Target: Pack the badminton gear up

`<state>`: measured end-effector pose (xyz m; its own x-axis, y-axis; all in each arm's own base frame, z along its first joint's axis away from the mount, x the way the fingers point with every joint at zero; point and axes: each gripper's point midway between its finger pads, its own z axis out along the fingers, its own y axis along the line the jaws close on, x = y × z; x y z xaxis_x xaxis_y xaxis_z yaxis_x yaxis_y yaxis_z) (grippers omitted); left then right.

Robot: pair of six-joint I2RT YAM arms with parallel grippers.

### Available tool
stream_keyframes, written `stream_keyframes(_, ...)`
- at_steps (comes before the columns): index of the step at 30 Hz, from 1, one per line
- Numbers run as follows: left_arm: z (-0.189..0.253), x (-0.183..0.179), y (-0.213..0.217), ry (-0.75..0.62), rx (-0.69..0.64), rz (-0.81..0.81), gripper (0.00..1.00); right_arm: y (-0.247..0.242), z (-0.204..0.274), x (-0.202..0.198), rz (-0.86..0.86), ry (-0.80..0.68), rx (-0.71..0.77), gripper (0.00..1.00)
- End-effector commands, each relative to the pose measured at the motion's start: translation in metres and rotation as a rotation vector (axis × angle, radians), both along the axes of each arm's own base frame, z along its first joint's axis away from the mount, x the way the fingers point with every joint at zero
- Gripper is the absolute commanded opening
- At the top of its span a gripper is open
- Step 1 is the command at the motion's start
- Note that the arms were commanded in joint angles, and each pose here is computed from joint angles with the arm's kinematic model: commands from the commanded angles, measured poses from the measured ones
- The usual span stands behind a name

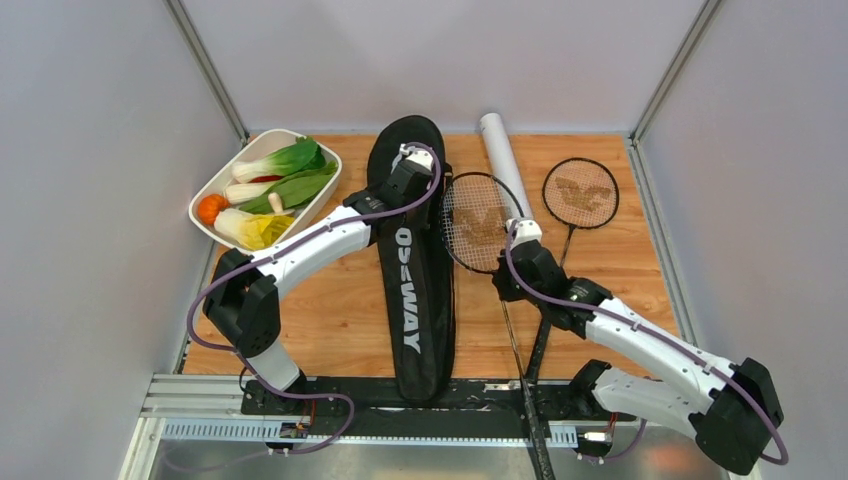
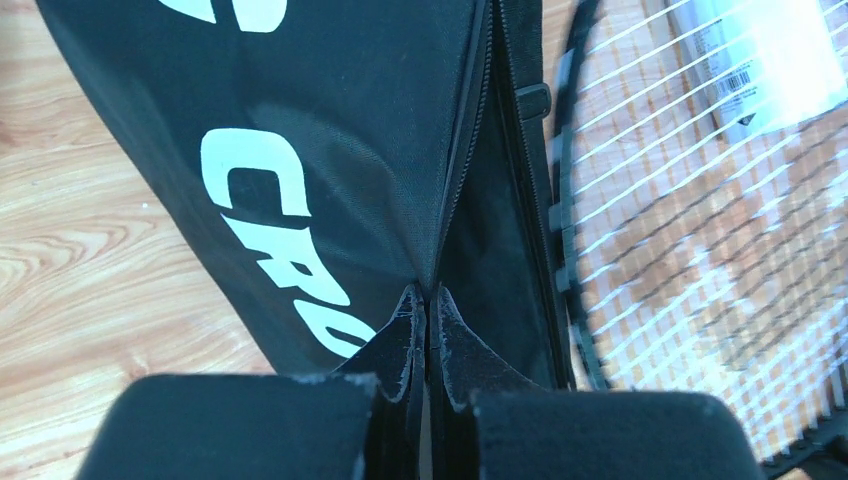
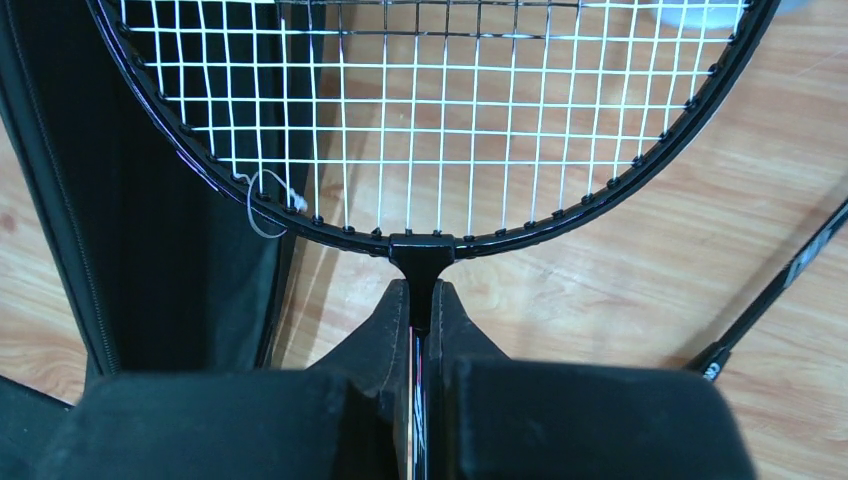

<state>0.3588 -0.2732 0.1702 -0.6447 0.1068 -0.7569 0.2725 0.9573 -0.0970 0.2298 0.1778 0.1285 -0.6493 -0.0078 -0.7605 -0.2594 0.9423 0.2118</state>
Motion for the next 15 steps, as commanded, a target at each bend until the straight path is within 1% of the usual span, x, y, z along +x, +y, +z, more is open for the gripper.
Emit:
stream_keyframes(1, 0.024, 0.011, -0.02, -0.047, -0.109, -0.017, 0.0, 0.01, -0.009, -0.001, -0.023, 0.027, -0.016, 0.0)
stream_keyframes(5, 0.018, 0.007, -0.023, -0.029, -0.129, -0.029, 0.0, 0.015, -0.02, -0.001, -0.037, 0.046, -0.069, 0.0)
stream_keyframes(8, 0.014, 0.005, -0.026, -0.017, -0.14, -0.039, 0.0, 0.024, -0.02, -0.001, -0.036, 0.038, -0.09, 0.0)
stream_keyframes(15, -0.003, -0.008, -0.035, 0.044, -0.193, -0.072, 0.0, 0.068, 0.01, 0.009, 0.028, -0.041, -0.03, 0.0)
